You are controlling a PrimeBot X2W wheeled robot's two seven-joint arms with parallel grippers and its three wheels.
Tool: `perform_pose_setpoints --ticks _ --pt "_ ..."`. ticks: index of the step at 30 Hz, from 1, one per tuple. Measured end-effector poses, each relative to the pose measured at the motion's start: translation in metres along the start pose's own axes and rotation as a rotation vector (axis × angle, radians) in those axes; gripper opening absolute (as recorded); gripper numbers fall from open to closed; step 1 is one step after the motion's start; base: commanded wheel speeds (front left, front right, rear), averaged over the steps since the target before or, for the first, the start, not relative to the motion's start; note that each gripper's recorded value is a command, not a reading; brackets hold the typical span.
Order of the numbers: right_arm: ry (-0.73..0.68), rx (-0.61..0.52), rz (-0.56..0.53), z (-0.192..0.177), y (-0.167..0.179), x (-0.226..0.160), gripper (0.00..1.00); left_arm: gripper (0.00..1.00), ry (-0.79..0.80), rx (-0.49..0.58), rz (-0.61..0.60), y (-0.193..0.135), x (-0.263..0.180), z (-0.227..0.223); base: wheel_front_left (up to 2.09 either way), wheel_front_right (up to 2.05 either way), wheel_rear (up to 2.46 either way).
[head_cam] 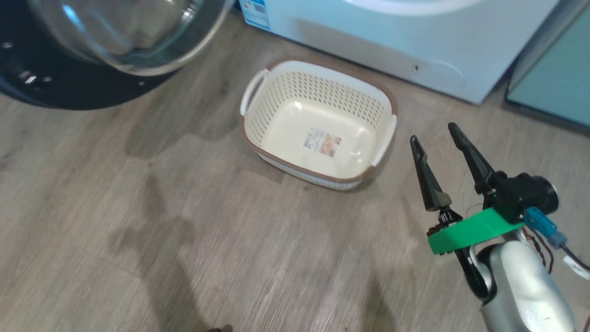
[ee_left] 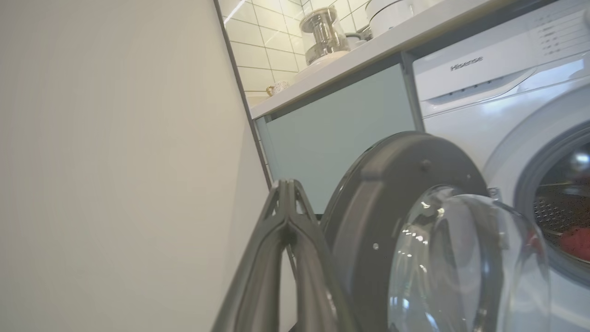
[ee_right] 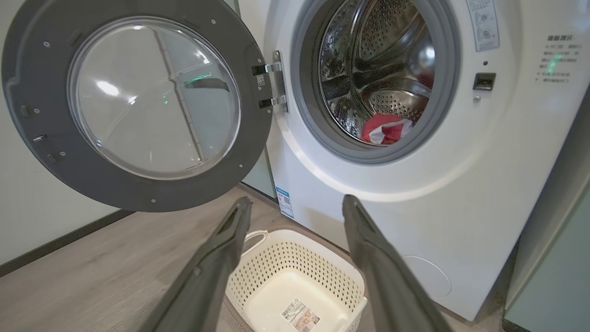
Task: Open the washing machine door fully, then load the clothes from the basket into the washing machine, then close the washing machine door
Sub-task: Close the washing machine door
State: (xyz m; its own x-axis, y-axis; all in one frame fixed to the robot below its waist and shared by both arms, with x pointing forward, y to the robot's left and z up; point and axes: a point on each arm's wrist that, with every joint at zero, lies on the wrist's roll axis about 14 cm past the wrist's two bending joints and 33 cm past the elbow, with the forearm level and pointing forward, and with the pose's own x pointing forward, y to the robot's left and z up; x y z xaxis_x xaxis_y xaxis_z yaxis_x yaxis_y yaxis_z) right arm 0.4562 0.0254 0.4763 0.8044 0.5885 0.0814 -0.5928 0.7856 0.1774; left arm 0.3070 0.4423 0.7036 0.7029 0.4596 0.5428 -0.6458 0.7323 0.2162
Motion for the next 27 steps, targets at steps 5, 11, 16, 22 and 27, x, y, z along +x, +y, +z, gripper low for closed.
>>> perform_pose_setpoints --ticks 5,11,16,22,27 --pt "0.027 -0.008 -0.055 -0.013 -0.028 -0.006 1.0 0.0 0.055 0.069 0.023 0.01 0.045 -0.03 0.0 0.0 0.0" --pt "0.052 -0.022 -0.128 -0.021 -0.057 -0.02 1.0 0.0 0.198 -0.115 0.158 0.022 0.075 -0.093 0.0 0.0 0.0" --pt "0.066 -0.032 -0.177 -0.023 -0.072 -0.033 1.0 0.0 0.361 -0.402 0.416 0.044 0.063 -0.152 0.0 0.0 0.0" --pt "0.051 -0.043 -0.201 -0.013 -0.076 -0.04 1.0 0.0 0.557 -0.851 0.617 0.033 0.039 -0.201 0.0 0.0 0.0" --pt "0.039 -0.049 -0.206 -0.007 -0.076 -0.042 1.0 0.0 0.657 -1.084 0.624 0.007 0.035 -0.212 0.0 0.0 0.0"
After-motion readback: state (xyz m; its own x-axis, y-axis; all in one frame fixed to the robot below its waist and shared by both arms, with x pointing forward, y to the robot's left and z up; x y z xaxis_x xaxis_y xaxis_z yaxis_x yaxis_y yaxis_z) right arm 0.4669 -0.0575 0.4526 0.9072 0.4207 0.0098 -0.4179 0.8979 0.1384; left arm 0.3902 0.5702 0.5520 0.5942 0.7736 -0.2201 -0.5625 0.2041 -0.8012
